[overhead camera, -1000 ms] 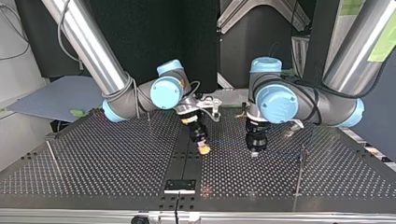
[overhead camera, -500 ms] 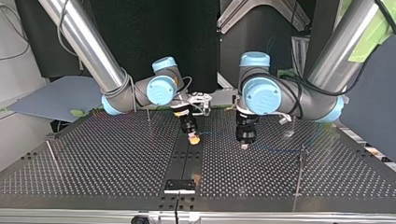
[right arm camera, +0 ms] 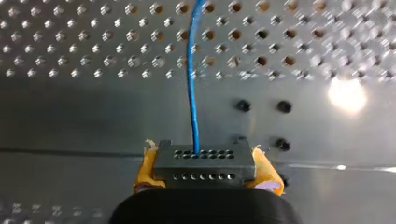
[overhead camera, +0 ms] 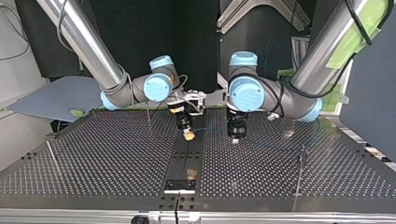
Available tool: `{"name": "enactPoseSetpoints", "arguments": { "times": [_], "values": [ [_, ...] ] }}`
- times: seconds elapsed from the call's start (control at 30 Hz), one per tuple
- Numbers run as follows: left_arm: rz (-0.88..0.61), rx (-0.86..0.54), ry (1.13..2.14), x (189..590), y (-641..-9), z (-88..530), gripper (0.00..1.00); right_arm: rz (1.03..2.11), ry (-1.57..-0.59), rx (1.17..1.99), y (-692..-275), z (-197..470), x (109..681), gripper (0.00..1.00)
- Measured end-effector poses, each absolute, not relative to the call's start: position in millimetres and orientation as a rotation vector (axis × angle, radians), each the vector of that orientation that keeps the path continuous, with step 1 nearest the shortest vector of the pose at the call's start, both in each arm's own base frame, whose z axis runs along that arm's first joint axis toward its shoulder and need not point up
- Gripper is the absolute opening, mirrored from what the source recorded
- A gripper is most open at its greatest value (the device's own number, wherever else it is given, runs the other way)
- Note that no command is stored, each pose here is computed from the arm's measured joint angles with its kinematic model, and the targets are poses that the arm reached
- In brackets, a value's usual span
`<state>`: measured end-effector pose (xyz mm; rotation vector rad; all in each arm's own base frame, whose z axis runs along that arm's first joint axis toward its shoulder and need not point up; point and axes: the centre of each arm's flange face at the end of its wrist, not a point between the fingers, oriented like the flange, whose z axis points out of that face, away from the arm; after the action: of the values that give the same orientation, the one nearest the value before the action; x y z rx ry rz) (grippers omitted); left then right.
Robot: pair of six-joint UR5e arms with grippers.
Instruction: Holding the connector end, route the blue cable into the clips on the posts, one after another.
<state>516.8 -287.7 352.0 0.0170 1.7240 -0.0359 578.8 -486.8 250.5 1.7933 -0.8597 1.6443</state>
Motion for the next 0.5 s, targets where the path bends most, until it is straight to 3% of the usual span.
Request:
{"name": "enactPoseSetpoints", "arguments": {
  "times": [0.5],
  "values": [
    [-0.065, 0.037, 1.741, 501.5, -301.4, 299.7, 0.02, 1.636, -0.858, 1.777, -490.8, 228.3, 566.4, 0.0]
  ]
}}
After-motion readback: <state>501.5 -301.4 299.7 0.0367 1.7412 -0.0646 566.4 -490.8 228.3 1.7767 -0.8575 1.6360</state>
